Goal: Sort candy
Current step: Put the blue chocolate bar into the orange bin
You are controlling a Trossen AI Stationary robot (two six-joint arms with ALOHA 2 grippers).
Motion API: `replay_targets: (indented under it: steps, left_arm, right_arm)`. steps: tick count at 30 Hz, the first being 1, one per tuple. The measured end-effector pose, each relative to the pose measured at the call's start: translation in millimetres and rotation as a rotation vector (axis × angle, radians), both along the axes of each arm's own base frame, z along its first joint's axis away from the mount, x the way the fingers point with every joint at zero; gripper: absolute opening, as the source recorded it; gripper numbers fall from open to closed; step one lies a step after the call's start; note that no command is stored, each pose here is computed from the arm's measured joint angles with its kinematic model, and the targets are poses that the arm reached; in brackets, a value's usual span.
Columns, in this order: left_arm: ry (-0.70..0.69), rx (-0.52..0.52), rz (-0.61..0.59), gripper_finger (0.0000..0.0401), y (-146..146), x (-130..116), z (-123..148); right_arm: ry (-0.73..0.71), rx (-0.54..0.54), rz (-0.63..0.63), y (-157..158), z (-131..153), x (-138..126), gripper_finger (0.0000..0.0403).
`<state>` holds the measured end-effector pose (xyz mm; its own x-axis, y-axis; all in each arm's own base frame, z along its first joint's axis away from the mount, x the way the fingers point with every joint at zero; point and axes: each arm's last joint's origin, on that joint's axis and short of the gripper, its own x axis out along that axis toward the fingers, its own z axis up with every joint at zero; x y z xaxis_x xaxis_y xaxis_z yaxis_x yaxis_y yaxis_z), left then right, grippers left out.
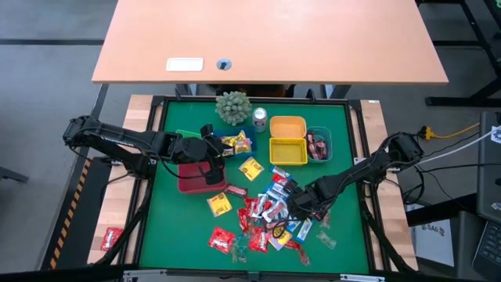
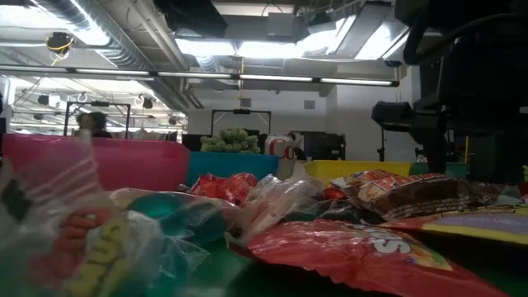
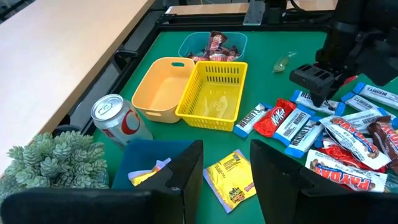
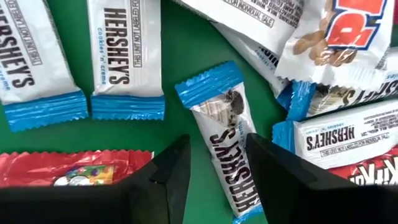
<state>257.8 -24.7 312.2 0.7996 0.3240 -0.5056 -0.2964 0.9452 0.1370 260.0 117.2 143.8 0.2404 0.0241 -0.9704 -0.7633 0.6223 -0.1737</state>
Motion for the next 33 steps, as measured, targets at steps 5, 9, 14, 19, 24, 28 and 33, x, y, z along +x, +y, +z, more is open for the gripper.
replay_targets:
  steps: [5, 9, 14, 19, 24, 28, 33]
  left_arm:
    - [0.000, 0.000, 0.000, 0.0119, 0, 0, 0]
    - [0.000, 0.000, 0.000, 0.0119, 0, 0, 0]
    - [0.000, 0.000, 0.000, 0.0119, 0, 0, 0]
    - [0.000, 0.000, 0.000, 0.0119, 0, 0, 0]
    - [0.000, 0.000, -0.001, 0.0119, 0, 0, 0]
    - [0.000, 0.000, -0.001, 0.0119, 0, 0, 0]
    - [0.000, 0.000, -0.001, 0.0119, 0, 0, 0]
  right_arm:
    - [0.005, -0.008, -0.003, 2, 7, 4, 0.0159]
    - [-0.008, -0.001, -0.003, 4, 14, 9, 0.0159]
    - [-0.028, 0.007, 0.001, 6, 22, 14, 0.0159]
    - [-0.035, 0.001, 0.022, 7, 23, 15, 0.0159]
    - [-0.051, -0.043, 0.033, 5, 23, 15, 0.0159]
    - [-0.049, -0.062, 0.065, 5, 23, 15, 0.0159]
    - [0.008, -0.040, 0.113, 5, 22, 11, 0.0159]
